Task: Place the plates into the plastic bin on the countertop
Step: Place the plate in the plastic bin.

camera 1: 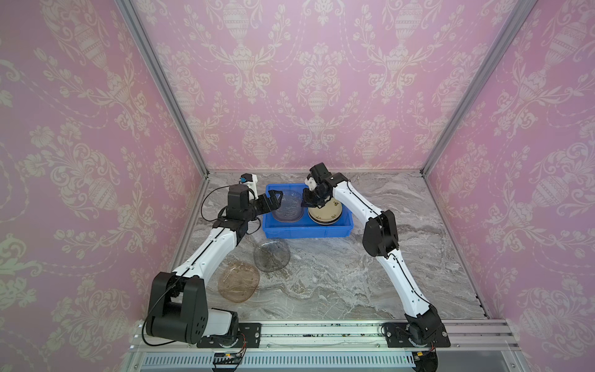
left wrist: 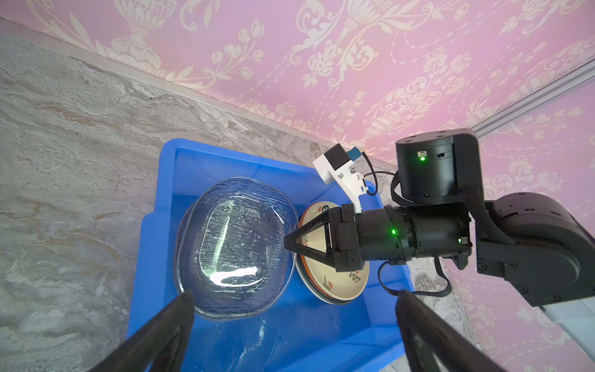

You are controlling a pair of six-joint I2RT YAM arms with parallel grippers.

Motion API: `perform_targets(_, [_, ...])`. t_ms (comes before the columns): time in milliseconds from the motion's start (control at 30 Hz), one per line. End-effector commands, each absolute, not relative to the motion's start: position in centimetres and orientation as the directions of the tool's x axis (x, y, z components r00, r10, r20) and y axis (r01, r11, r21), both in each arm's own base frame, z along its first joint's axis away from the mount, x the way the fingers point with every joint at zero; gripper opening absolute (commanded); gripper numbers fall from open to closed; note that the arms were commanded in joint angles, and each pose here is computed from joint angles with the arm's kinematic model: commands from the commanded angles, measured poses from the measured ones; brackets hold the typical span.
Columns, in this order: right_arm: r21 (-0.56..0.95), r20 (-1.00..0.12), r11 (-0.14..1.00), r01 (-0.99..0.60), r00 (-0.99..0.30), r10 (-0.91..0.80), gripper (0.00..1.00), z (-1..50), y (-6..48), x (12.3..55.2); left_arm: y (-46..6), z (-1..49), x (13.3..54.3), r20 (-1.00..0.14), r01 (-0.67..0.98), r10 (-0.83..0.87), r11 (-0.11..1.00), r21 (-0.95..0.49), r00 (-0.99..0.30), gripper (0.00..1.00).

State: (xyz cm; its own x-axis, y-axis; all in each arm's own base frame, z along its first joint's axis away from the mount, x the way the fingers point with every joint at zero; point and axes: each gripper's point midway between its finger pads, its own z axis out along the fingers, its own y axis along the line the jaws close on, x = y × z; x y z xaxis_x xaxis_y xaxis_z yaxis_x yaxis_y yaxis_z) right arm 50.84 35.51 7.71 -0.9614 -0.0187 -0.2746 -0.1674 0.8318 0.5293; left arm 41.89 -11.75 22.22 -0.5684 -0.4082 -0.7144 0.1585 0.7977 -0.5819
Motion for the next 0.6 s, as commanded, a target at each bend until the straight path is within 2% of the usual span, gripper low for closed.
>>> perform_targets(0, [0.487,-0.301,0.850,-0.203,-0.952,-0.055,0.16,7.6,35.6,50.7,-11.3,21.5,42.0,-0.715,0.146,-0.391,0.814,-0.563,-0.580,0.99])
perform_targets(100, [0.483,-0.312,0.852,-0.205,-0.949,-0.051,0.31,7.8,35.8,50.8,-11.4,21.4,42.1,-0.711,0.146,-0.391,0.812,-0.565,-0.584,0.99])
perform_targets(167, [0.485,-0.323,0.851,-0.203,-0.946,-0.042,0.37,8.2,35.8,51.0,-11.4,21.3,42.1,-0.708,0.145,-0.392,0.810,-0.569,-0.587,0.99])
perform_targets(300, [0.472,-0.354,0.857,-0.208,-0.935,-0.032,0.41,9.7,35.6,51.2,-11.5,21.5,42.1,-0.710,0.148,-0.392,0.809,-0.569,-0.585,0.99])
perform_targets(567, [0.437,-0.418,0.872,-0.220,-0.908,-0.020,0.42,12.4,34.8,51.4,-11.5,21.6,42.1,-0.711,0.149,-0.397,0.806,-0.573,-0.581,0.99])
